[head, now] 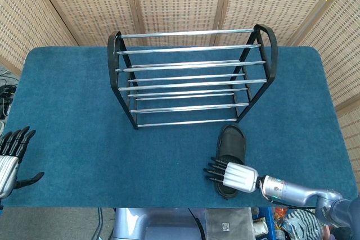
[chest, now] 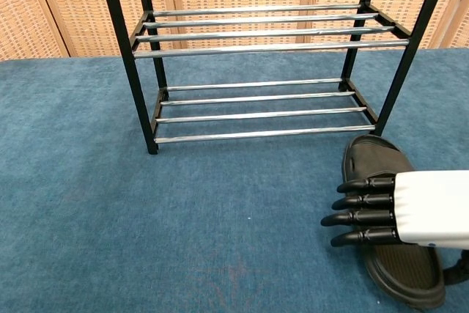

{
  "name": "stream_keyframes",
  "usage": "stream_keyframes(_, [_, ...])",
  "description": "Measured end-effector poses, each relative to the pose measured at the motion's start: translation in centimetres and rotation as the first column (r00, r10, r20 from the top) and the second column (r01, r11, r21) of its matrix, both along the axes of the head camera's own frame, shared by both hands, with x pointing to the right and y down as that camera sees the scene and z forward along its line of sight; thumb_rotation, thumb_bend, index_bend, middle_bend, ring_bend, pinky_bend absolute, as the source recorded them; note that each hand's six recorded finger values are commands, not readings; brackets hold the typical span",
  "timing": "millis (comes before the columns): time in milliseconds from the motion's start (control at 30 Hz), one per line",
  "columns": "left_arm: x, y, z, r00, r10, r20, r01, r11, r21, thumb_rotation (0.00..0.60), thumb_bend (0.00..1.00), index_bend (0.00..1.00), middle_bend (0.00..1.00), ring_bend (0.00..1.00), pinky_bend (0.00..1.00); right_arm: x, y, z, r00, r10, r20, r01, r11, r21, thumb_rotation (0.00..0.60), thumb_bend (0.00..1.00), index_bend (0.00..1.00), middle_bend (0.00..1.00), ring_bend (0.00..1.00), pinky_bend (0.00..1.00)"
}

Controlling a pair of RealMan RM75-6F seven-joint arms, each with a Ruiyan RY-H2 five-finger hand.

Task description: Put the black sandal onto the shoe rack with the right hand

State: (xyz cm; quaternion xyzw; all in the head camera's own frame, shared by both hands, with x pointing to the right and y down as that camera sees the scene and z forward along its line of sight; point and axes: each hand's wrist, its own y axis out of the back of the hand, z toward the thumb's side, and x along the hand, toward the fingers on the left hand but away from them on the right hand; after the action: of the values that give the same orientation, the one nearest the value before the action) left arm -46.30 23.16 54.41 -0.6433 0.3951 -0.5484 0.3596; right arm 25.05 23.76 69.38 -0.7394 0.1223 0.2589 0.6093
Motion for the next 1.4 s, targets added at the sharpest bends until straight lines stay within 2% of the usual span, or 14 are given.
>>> stream_keyframes(133, [0.0,0.0,0.0,1.0,0.002,0.0,-0.002,1.0,-0.001,0.6,0.14,0.0,0.0,0.0,0.0,-0.2,0.1,0.1,1.0,-0.018,-0.007,0.018,1.0,0.007,0.6,0.0,0.0,0.0,0.0,0.0])
stream_keyframes(233, [0.1,0.0,0.0,1.0,0.002,0.001,-0.002,1.0,-0.002,0.6,0.14,0.0,0.0,0.0,0.0,-0.3,0.1,0.2,1.0,-0.026,-0.012,0.026,1.0,0.0,0.6,0.0,0.0,0.05,0.0,0.0])
stream_keyframes(367, [0.1,0.0,0.1,1.0,0.001,0.001,-0.001,1.0,-0.004,0.6,0.14,0.0,0.0,0.0,0.0,-0.3,0.1,0.2,1.0,-0.024,-0.018,0.024,1.0,-0.012,0.6,0.0,0.01,0.11,0.02,0.09])
stream_keyframes(433, [0.1,0.0,0.1,1.0,0.002,0.001,-0.002,1.0,-0.005,0.6,0.14,0.0,0.0,0.0,0.0,-0.1,0.2,0.4,0.999,-0.028,-0.027,0.028,0.999,-0.019,0.6,0.04,0.05,0.15,0.06,0.13])
stream_keyframes(600, [0.1,0.0,0.3,1.0,0.003,0.002,-0.003,1.0,-0.011,0.6,0.14,0.0,0.0,0.0,0.0,0.1,0.4,0.7,0.999,-0.029,-0.039,0.028,0.999,-0.042,0.6,0.34,0.29,0.33,0.2,0.26])
stream_keyframes(700, [0.1,0.0,0.3,1.0,0.004,0.002,-0.004,1.0,-0.013,0.6,0.14,0.0,0.0,0.0,0.0,0.1,0.5,0.7,0.999,-0.021,-0.027,0.019,0.998,-0.064,0.6,0.48,0.45,0.46,0.31,0.35])
stream_keyframes(800, [0.2,0.0,0.3,1.0,0.005,0.003,-0.005,1.0,-0.015,0.6,0.14,0.0,0.0,0.0,0.0,-0.1,0.7,0.5,1.0,-0.015,-0.004,0.015,0.997,-0.075,0.6,0.6,0.55,0.55,0.39,0.43])
stream_keyframes(900, [0.2,0.0,0.4,1.0,0.005,0.003,-0.005,1.0,-0.016,0.6,0.14,0.0,0.0,0.0,0.0,-0.3,0.8,0.1,0.999,-0.004,0.032,0.007,0.997,-0.078,0.6,0.67,0.58,0.58,0.42,0.46])
stream_keyframes(1167, [0.3,0.1,0.4,1.0,0.008,0.002,-0.008,1.0,-0.018,0.6,0.14,0.0,0.0,0.0,0.0,0.0,1.0,-1.2,0.993,-0.017,0.115,0.021,0.999,-0.031,0.6,0.68,0.58,0.58,0.42,0.46])
stream_keyframes(1400, [0.4,0.2,0.3,1.0,0.015,-0.001,-0.015,1.0,-0.016,0.6,0.14,0.0,0.0,0.0,0.0,0.7,0.7,-4.0,0.98,-0.079,0.184,0.065,0.995,0.078,0.6,0.68,0.58,0.58,0.42,0.46])
